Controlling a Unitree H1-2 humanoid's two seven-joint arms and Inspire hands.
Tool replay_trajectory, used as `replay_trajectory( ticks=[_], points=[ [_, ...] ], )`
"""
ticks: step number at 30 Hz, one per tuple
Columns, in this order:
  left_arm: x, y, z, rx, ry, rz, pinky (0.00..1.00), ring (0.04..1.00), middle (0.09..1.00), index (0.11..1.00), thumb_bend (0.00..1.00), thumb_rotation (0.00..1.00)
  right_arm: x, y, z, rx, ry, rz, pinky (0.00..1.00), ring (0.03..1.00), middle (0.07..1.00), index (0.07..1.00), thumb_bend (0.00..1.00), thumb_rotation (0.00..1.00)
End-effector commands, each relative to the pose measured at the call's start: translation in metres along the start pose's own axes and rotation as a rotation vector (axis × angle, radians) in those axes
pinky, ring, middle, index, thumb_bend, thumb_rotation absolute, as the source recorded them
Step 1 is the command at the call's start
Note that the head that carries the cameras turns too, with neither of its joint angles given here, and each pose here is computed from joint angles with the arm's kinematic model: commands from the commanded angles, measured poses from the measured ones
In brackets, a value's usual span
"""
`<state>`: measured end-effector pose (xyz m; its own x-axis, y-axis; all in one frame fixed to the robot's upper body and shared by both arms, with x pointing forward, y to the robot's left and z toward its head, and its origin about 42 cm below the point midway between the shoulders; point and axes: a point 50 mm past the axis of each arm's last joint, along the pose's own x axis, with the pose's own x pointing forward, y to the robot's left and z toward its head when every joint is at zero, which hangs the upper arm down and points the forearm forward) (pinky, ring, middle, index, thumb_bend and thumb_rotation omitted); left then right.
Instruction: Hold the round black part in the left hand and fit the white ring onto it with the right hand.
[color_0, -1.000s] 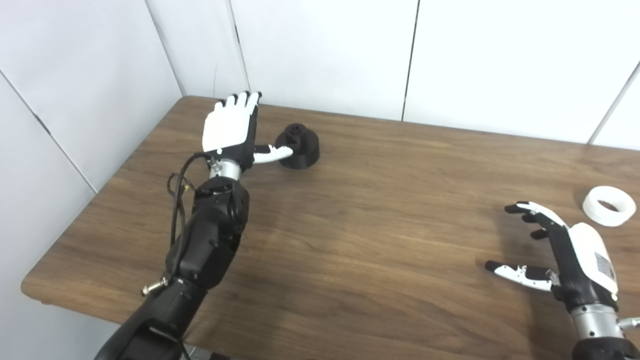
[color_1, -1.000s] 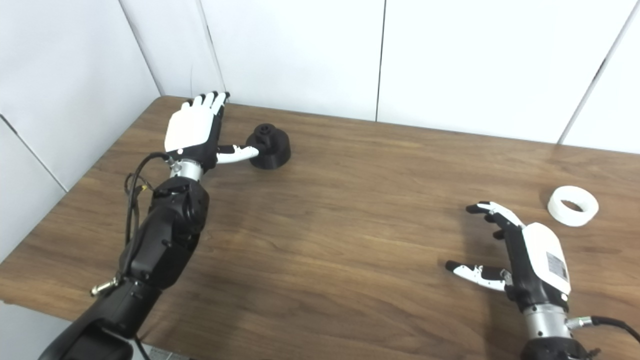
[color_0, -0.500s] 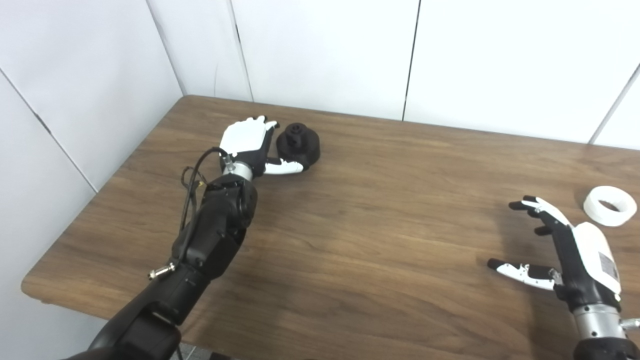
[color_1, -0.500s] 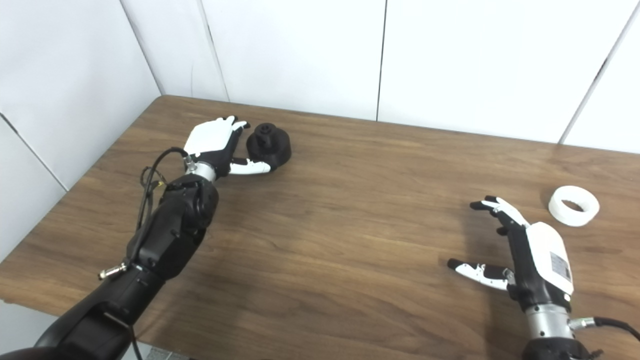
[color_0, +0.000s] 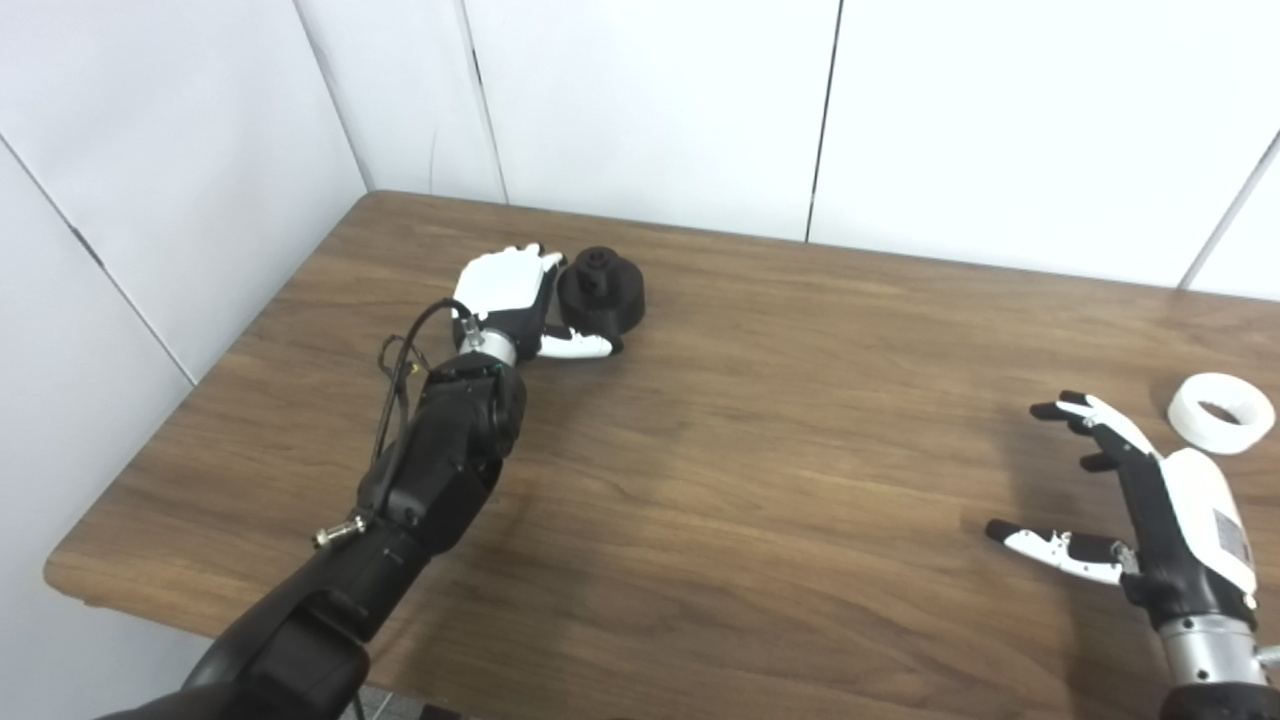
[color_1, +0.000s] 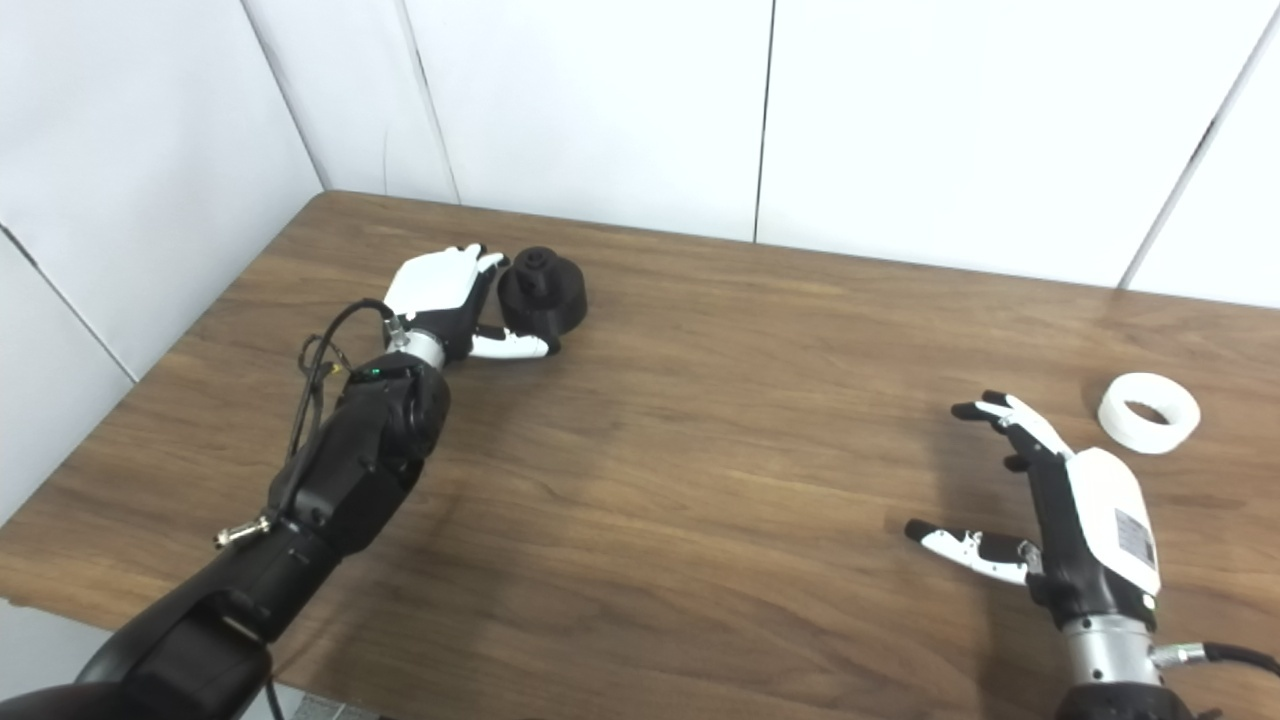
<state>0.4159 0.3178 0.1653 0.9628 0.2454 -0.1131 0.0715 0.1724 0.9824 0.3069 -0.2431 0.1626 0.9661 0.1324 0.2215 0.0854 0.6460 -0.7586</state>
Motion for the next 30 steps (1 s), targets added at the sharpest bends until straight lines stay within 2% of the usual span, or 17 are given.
replay_trajectory(
  ticks=[1,15,21,25,30],
  points=[
    [0.012,0.029,0.003,0.013,0.003,0.11,1.0,1.0,1.0,0.931,1.0,0.68,0.007,-0.014,0.007,-0.003,-0.071,-0.049,0.67,0.808,0.865,0.751,0.76,0.13],
    [0.031,0.026,-0.001,0.016,0.035,0.132,1.0,1.0,1.0,0.947,1.0,0.68,0.004,-0.018,0.006,-0.023,-0.061,-0.039,0.68,0.809,0.866,0.743,0.76,0.17],
    [0.037,0.024,0.005,0.007,0.021,0.136,1.0,1.0,1.0,0.94,1.0,0.69,0.003,-0.02,0.007,-0.027,-0.057,-0.041,0.67,0.805,0.863,0.738,0.77,0.18],
    [0.04,0.021,0.01,-0.014,0.011,0.131,1.0,1.0,1.0,0.928,1.0,0.68,0.002,-0.02,0.008,-0.035,-0.057,-0.043,0.67,0.805,0.862,0.736,0.77,0.16],
    [0.04,0.021,0.017,-0.054,-0.016,0.123,1.0,1.0,1.0,0.907,1.0,0.63,0.004,-0.022,0.009,-0.045,-0.061,-0.05,0.66,0.802,0.857,0.734,0.77,0.16]
  ],
)
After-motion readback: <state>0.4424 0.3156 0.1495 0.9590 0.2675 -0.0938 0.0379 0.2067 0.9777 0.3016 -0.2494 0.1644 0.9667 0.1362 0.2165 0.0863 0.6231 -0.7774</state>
